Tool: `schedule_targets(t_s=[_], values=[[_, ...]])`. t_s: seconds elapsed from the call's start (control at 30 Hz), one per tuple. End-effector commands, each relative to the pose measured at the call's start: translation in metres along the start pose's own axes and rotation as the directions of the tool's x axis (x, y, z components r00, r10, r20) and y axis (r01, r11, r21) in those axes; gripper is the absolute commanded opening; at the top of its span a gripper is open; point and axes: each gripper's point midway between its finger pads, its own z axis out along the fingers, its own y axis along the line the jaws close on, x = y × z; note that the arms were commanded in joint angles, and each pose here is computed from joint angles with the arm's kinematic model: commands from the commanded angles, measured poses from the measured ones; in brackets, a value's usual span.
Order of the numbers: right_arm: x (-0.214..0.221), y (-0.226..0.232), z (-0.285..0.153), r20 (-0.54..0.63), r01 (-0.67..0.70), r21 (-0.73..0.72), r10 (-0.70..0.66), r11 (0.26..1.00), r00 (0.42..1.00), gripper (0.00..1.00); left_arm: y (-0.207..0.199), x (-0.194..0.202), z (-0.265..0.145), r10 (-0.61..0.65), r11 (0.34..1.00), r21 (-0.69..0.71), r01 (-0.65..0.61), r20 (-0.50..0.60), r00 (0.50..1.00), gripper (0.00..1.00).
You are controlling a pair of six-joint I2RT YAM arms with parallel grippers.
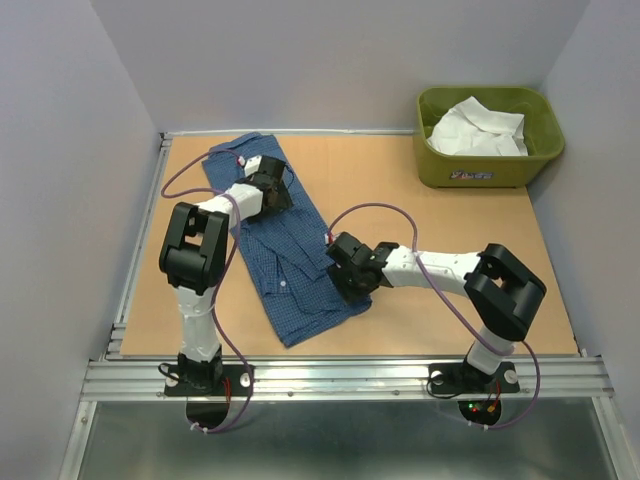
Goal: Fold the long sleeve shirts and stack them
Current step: Fold the shirt
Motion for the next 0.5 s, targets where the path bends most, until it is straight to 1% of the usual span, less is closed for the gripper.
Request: schedule_targets(t_s=[0.0, 0.07, 0.17, 0.2, 0.27, 0.3, 0.37, 0.4, 0.43, 0.47], values=[[-0.010, -0.005, 0.014, 0.053, -0.020, 0.049, 0.017, 0.999, 0.998, 0.54, -0.004, -0.014, 0.021, 0.018, 0.999, -0.036, -0.017, 0.017, 1.000, 0.91], [-0.011, -0.010, 0.021, 0.050, -0.013, 0.079, 0.009, 0.997, 0.999, 0.54, -0.006, -0.020, 0.027, 0.030, 0.999, -0.043, -0.028, 0.026, 0.999, 0.91], [-0.022, -0.004, 0.023, 0.063, -0.015, 0.067, 0.011, 0.998, 0.998, 0.54, -0.017, -0.032, 0.031, 0.043, 0.999, -0.025, -0.042, 0.039, 0.998, 0.90], [-0.030, 0.002, 0.020, 0.078, -0.021, 0.044, 0.017, 0.999, 0.997, 0.54, -0.023, -0.042, 0.026, 0.037, 0.999, -0.010, -0.037, 0.053, 0.998, 0.90], [-0.040, 0.008, 0.012, 0.104, -0.033, 0.018, 0.031, 0.999, 0.994, 0.55, -0.028, -0.046, 0.013, 0.035, 0.999, 0.015, -0.036, 0.047, 0.998, 0.91], [-0.050, 0.011, 0.002, 0.136, -0.044, 0.001, 0.043, 0.999, 0.990, 0.56, -0.029, -0.051, -0.003, 0.019, 0.999, 0.046, -0.022, 0.059, 0.998, 0.92], [-0.060, 0.011, -0.010, 0.172, -0.054, -0.010, 0.055, 0.999, 0.984, 0.58, -0.026, -0.056, -0.024, 0.001, 0.998, 0.066, -0.006, 0.075, 0.997, 0.93], [-0.067, 0.011, -0.021, 0.202, -0.061, -0.022, 0.064, 0.998, 0.977, 0.62, -0.020, -0.059, -0.046, -0.024, 0.997, 0.081, 0.017, 0.092, 0.995, 0.95], [-0.069, 0.008, -0.025, 0.213, -0.072, -0.024, 0.075, 0.997, 0.974, 0.64, -0.014, -0.059, -0.058, -0.036, 0.996, 0.084, 0.029, 0.094, 0.995, 0.96], [-0.071, 0.006, -0.029, 0.224, -0.080, -0.027, 0.084, 0.996, 0.971, 0.69, -0.012, -0.058, -0.070, -0.049, 0.995, 0.095, 0.040, 0.101, 0.994, 0.97]])
